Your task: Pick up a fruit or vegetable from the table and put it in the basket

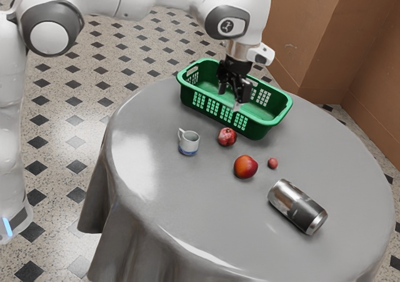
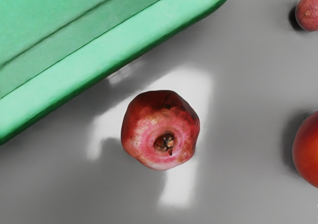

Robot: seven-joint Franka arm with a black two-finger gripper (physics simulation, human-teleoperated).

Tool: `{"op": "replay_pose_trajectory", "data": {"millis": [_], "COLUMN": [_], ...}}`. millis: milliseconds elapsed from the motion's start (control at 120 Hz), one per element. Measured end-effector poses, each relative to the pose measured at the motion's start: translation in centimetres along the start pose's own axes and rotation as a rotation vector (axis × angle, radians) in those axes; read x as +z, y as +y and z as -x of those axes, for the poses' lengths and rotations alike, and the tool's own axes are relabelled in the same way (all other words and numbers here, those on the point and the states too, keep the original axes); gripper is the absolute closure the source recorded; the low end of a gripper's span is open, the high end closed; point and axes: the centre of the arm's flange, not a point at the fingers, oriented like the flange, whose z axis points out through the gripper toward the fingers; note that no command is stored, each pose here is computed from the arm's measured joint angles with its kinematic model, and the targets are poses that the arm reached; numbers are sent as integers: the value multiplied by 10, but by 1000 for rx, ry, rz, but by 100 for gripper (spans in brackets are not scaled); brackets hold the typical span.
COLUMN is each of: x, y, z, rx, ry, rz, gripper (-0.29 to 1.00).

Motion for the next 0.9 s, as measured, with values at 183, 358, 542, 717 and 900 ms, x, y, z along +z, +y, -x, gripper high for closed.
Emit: {"op": "replay_pose_trajectory", "data": {"millis": [183, 358, 542, 717, 900], "x": [25, 41, 57, 63, 75], "y": [-3, -2, -4, -8, -9], "z": [1, -6, -4, -3, -9], "rx": [-57, -96, -130, -157, -176], "ry": [-14, -17, -33, -33, -39], "rz": [1, 9, 10, 11, 14], "gripper": [0, 0, 0, 0, 0]}}
